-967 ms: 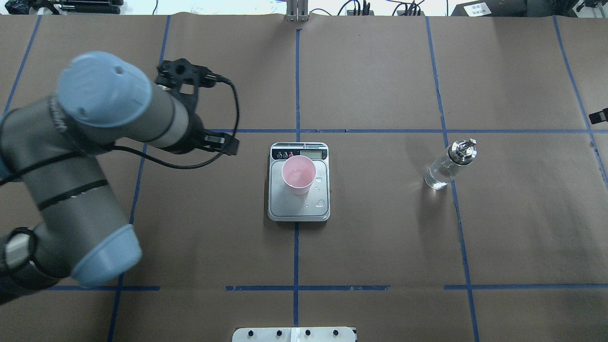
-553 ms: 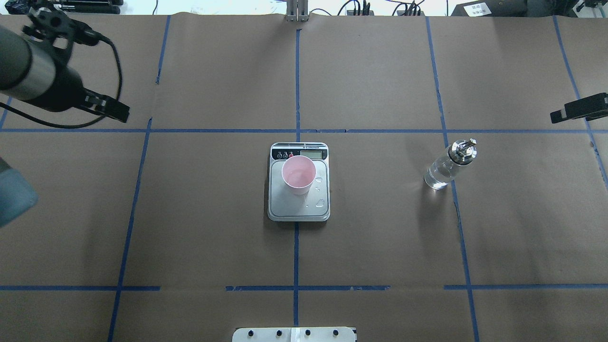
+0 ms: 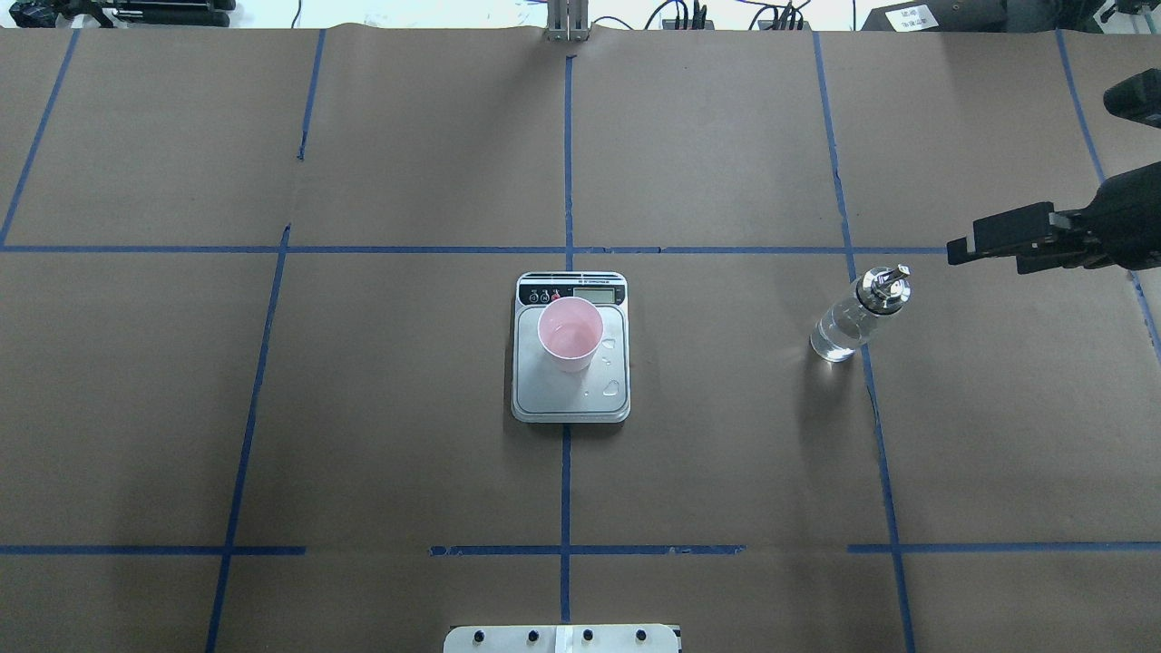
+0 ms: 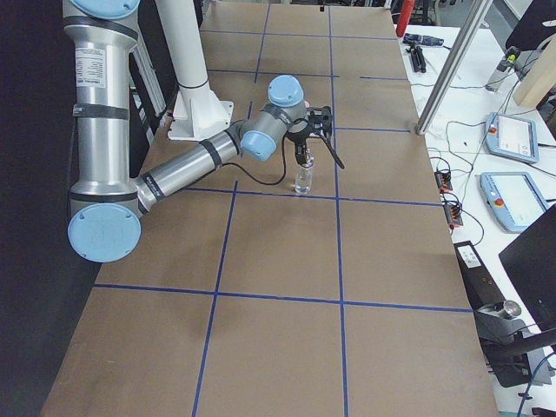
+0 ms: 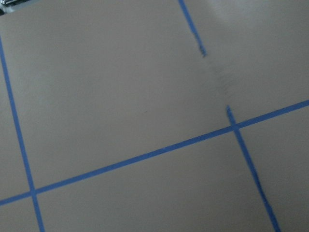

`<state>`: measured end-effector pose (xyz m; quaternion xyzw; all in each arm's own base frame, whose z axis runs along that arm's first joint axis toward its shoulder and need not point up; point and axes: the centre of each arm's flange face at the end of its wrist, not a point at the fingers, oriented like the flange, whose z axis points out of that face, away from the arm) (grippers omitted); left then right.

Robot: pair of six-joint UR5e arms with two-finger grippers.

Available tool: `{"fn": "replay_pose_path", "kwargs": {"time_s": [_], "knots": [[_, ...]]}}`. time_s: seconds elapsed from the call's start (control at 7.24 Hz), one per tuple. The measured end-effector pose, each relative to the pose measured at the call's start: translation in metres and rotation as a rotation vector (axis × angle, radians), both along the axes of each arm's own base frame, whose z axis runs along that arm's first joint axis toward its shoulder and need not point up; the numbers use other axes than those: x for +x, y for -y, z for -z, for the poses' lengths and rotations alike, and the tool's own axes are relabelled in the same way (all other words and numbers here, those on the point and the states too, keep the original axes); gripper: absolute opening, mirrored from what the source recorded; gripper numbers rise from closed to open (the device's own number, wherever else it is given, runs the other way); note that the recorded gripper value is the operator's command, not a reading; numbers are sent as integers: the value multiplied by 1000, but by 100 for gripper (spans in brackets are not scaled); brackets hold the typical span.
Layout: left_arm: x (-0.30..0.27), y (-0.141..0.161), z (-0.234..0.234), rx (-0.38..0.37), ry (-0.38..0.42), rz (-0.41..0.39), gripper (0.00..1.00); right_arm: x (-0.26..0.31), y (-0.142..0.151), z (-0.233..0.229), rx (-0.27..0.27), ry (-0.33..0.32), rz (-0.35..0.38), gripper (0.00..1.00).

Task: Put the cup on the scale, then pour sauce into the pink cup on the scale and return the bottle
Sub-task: 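Withdraw the left gripper while the right gripper reaches toward the glass bottle, then lower the right gripper around the glass sauce bottle and close it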

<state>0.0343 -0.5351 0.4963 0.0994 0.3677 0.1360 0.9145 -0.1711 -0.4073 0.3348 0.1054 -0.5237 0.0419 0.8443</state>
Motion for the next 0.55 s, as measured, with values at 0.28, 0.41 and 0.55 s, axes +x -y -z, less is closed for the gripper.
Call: {"fn": "replay_pose_path", "kwargs": {"time_s": [0.28, 0.41, 0.55], "knots": [[-67, -5, -82, -8, -3, -43, 100, -33, -41, 40, -10, -76, -56, 100], [-77, -16, -104, -37, -3, -41, 100, -61, -62, 48, 2, -125, -107, 100], [-81, -30, -119, -73, -4, -28, 100, -89, -80, 50, 29, -160, -154, 100]]}}
